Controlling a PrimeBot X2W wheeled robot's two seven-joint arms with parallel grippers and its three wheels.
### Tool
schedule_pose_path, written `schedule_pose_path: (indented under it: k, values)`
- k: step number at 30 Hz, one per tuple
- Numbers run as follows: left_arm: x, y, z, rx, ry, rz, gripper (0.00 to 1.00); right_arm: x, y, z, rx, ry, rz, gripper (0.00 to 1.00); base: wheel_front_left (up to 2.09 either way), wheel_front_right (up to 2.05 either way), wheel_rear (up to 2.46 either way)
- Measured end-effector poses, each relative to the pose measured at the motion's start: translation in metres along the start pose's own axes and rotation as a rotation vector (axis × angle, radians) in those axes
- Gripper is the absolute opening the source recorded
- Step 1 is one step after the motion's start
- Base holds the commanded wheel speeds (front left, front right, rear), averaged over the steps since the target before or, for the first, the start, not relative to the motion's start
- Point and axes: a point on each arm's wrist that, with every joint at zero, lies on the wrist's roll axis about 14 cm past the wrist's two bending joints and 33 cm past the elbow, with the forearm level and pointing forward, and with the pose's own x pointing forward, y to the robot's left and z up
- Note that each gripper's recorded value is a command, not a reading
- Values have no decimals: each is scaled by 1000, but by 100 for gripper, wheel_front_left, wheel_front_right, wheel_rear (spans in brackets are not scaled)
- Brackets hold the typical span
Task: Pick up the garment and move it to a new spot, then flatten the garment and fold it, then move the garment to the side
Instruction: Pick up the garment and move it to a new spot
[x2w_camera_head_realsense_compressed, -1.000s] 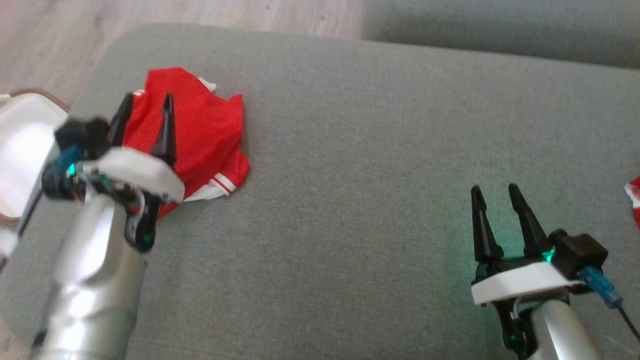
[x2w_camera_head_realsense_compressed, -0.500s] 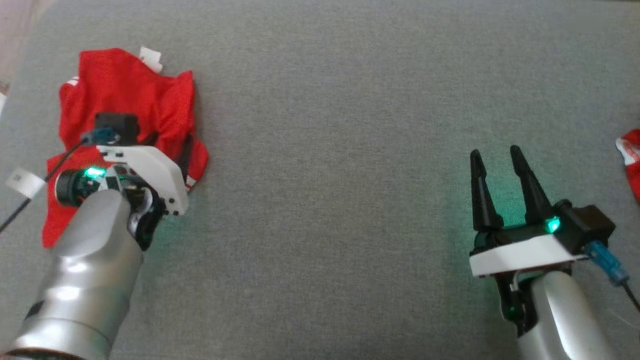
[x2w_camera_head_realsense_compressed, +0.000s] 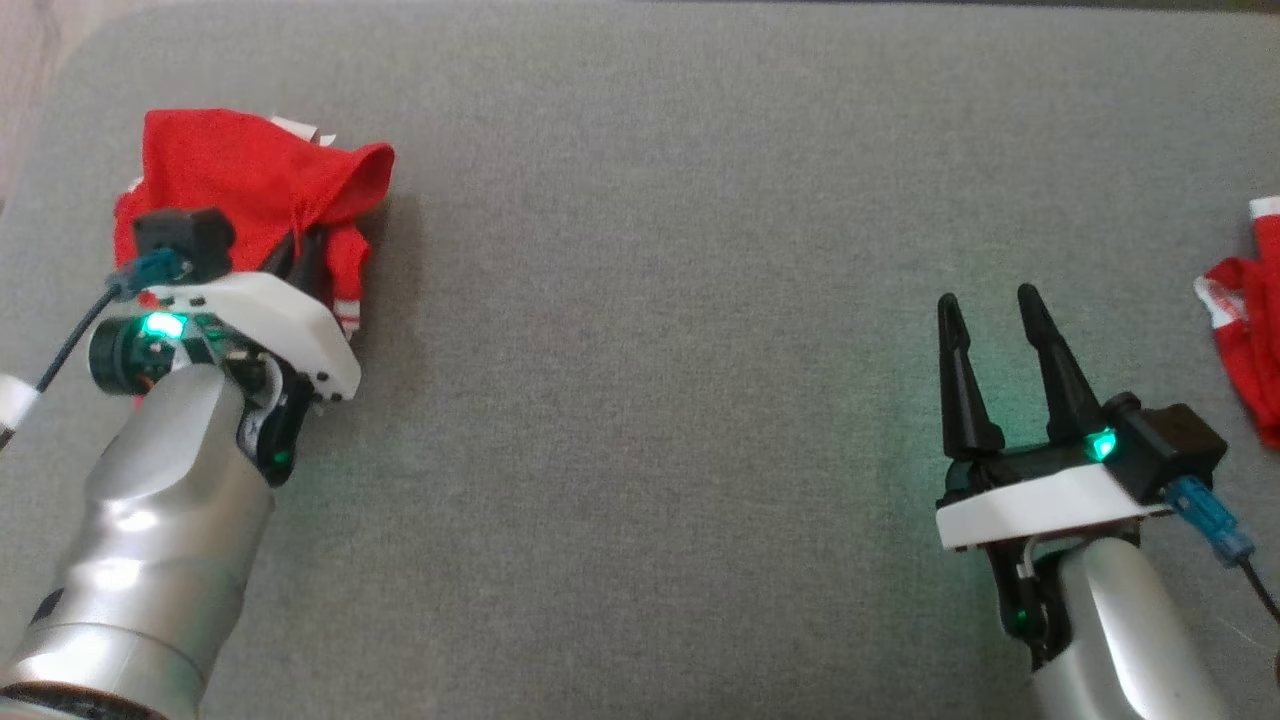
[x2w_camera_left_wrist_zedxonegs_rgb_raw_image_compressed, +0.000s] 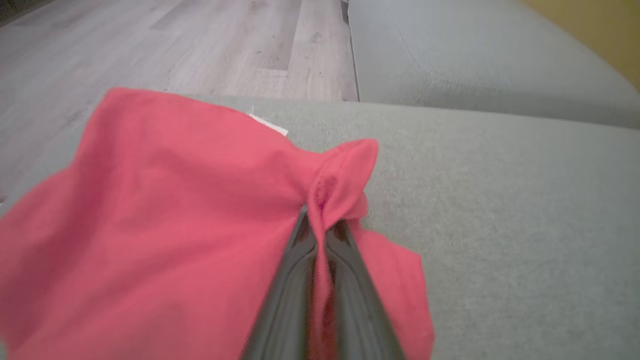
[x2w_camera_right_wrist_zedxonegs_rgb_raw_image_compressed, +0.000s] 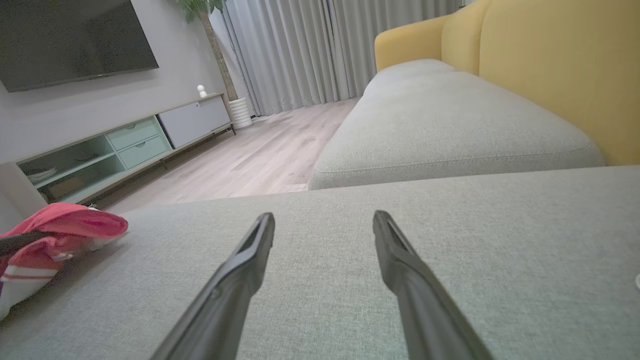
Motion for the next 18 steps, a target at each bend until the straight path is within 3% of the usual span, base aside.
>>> schedule_pose_path:
  k: [11, 18]
  values:
    - [-35, -60, 102, -99, -352, -185, 0, -21, 9, 29, -4, -63, 3, 100, 0, 0, 0]
    - [-44, -137, 115, -183, -397, -389, 0, -38, -4, 30, -2, -63, -46, 100, 0, 0, 0]
